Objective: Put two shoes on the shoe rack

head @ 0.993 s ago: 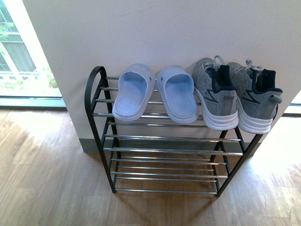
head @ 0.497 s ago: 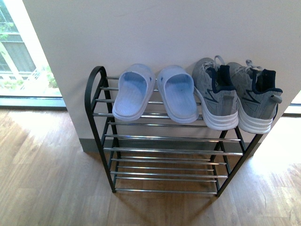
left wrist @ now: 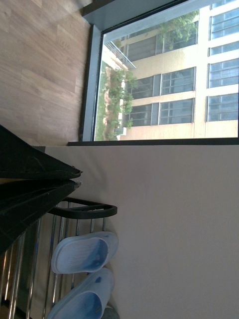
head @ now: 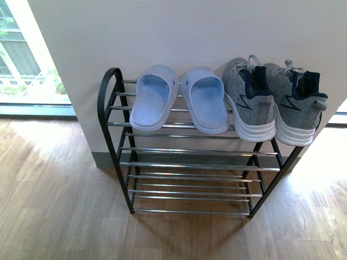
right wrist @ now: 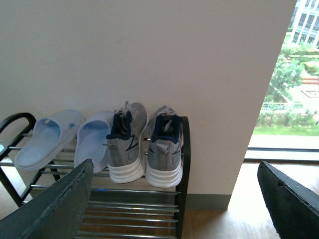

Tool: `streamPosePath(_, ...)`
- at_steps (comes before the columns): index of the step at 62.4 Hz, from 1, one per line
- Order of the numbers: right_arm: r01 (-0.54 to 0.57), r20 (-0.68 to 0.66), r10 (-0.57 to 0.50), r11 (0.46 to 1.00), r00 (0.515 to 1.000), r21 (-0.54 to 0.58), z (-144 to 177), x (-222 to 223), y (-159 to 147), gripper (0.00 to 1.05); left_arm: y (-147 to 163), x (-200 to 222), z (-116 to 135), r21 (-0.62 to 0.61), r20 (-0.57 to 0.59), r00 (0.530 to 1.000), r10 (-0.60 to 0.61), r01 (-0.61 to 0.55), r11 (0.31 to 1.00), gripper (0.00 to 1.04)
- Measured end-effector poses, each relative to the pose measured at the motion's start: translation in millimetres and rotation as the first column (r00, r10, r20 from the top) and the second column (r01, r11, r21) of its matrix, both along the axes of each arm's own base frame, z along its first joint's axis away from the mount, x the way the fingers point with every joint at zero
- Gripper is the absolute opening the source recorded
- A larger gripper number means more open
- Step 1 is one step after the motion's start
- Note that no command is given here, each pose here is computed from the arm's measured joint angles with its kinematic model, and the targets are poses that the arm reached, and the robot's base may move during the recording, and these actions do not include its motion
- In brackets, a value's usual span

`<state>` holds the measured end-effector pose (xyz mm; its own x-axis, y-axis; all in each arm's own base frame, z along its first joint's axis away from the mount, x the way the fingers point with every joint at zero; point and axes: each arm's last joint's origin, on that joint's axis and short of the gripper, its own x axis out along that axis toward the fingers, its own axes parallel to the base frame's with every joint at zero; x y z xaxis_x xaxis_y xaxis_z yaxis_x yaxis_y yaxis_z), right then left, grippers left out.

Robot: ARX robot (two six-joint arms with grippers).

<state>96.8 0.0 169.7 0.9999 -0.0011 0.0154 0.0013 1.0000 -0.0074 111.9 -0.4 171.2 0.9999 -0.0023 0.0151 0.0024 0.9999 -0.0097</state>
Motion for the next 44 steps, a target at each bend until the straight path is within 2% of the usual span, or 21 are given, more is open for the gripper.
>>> streamPosePath(13, 0.000, 0.000, 0.000, 1.000, 1.000, 0.000, 0, 0, 0, 0.96, 0, -5, 0, 0.000, 0.001, 1.000, 0.000, 0.000, 1.000, 0.01)
streamPosePath(17, 0.000, 0.000, 0.000, 1.000, 1.000, 0.000, 0, 0, 0, 0.96, 0, -10, -5, 0.000, -0.034, 0.999, 0.000, 0.000, 1.000, 0.01)
streamPosePath(30, 0.000, -0.001, 0.000, 1.000, 1.000, 0.000, 0, 0, 0, 0.96, 0, -14, -4, 0.000, -0.018, 1.000, 0.000, 0.000, 1.000, 0.01)
streamPosePath(44, 0.000, 0.000, 0.000, 1.000, 1.000, 0.000, 0, 0, 0, 0.96, 0, -14, -4, 0.000, -0.018, 1.000, 0.000, 0.000, 1.000, 0.40)
